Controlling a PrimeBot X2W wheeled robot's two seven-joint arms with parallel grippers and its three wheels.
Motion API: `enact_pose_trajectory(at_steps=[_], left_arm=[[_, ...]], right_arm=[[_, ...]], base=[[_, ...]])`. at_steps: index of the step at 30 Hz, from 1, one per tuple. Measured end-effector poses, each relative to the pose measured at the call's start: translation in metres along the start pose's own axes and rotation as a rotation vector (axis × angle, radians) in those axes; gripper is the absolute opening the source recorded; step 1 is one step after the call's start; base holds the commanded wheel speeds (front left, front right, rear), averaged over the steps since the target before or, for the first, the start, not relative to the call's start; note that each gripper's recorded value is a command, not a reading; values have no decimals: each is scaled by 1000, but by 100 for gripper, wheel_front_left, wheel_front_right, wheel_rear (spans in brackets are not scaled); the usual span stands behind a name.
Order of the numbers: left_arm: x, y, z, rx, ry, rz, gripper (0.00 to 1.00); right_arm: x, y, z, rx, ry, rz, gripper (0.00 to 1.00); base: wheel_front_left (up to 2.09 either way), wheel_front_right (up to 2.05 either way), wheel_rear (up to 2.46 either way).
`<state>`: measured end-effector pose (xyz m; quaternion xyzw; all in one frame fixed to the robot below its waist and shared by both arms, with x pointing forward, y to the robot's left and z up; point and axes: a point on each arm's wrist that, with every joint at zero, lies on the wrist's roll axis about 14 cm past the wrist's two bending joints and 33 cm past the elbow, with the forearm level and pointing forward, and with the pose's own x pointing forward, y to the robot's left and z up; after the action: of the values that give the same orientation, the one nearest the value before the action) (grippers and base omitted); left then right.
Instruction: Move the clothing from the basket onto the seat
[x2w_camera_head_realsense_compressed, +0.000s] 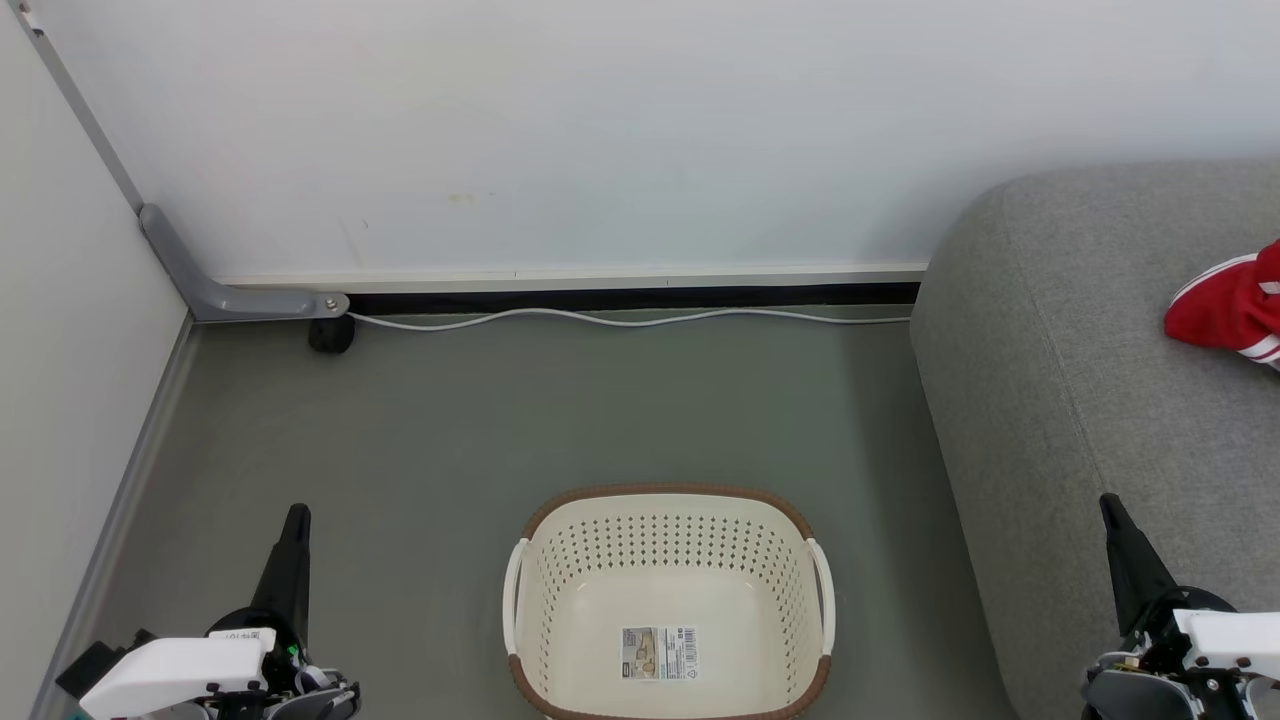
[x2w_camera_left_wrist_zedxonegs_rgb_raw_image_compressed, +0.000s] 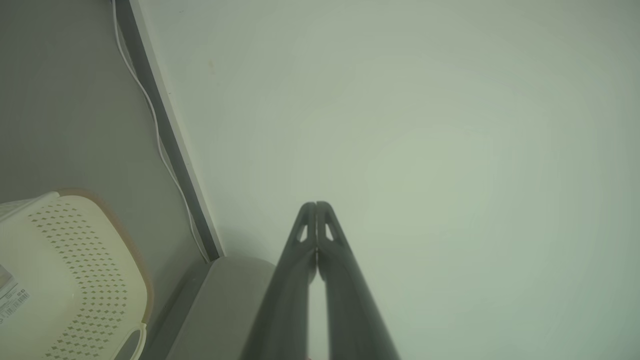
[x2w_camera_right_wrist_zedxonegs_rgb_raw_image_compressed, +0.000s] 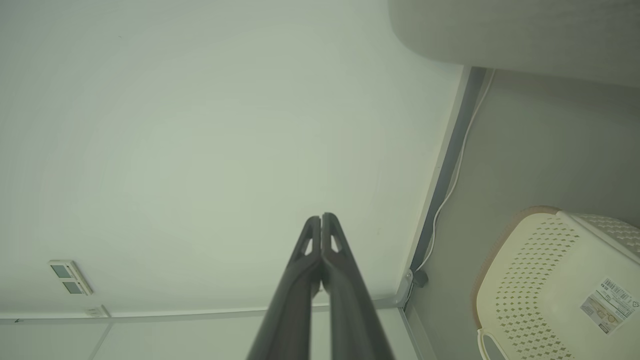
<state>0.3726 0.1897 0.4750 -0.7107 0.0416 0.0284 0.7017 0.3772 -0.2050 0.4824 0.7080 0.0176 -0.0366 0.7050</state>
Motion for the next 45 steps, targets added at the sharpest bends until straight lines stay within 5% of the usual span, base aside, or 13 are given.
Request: enact_pose_trajectory(at_steps=[45], left_arm=[[0,0,0,0,1,0,0]], right_arm=[[0,0,0,0,0,0,0]], base=[[0,0,0]])
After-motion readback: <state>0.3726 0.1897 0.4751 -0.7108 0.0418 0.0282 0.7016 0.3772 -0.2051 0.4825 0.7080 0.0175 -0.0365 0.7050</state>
